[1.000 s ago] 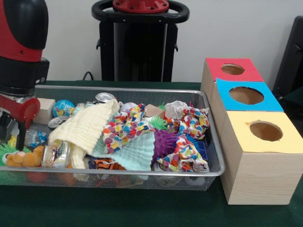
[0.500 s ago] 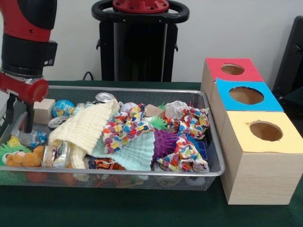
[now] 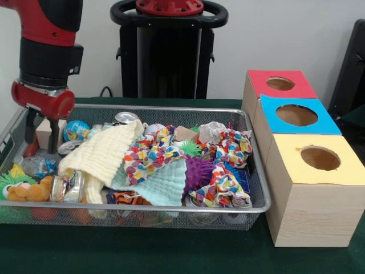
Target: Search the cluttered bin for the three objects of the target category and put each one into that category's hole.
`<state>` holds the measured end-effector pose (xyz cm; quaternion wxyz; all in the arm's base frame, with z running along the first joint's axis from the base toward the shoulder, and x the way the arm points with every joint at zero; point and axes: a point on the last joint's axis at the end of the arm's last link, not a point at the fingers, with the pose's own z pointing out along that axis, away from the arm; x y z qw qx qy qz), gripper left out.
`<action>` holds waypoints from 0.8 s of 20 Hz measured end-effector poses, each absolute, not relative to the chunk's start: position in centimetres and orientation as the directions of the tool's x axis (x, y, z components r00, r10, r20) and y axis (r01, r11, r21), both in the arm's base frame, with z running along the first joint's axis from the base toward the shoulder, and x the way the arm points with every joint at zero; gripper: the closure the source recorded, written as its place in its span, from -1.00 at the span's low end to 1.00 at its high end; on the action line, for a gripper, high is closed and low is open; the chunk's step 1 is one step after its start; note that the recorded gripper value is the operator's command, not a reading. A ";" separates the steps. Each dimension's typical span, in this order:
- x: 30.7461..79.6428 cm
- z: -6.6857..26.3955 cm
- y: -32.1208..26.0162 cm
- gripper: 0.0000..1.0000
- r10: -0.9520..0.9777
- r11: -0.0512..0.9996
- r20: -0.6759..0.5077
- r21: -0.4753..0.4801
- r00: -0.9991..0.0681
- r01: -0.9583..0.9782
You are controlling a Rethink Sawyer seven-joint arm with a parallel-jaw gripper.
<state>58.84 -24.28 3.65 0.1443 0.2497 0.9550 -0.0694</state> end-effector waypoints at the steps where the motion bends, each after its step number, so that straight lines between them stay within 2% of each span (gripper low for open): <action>1: 58.6 3.3 -24.1 -1.00 0.458 0.866 -0.304 -0.060 -0.835 0.497; 9: 56.4 -0.8 -22.6 -1.00 0.501 0.849 -0.253 -0.045 -0.828 0.527; 11: 55.6 -1.5 -22.1 -1.00 0.573 0.800 -0.228 -0.051 -0.787 0.597; 16: 55.3 -0.4 -21.7 -1.00 0.730 0.651 -0.209 -0.079 -0.651 0.755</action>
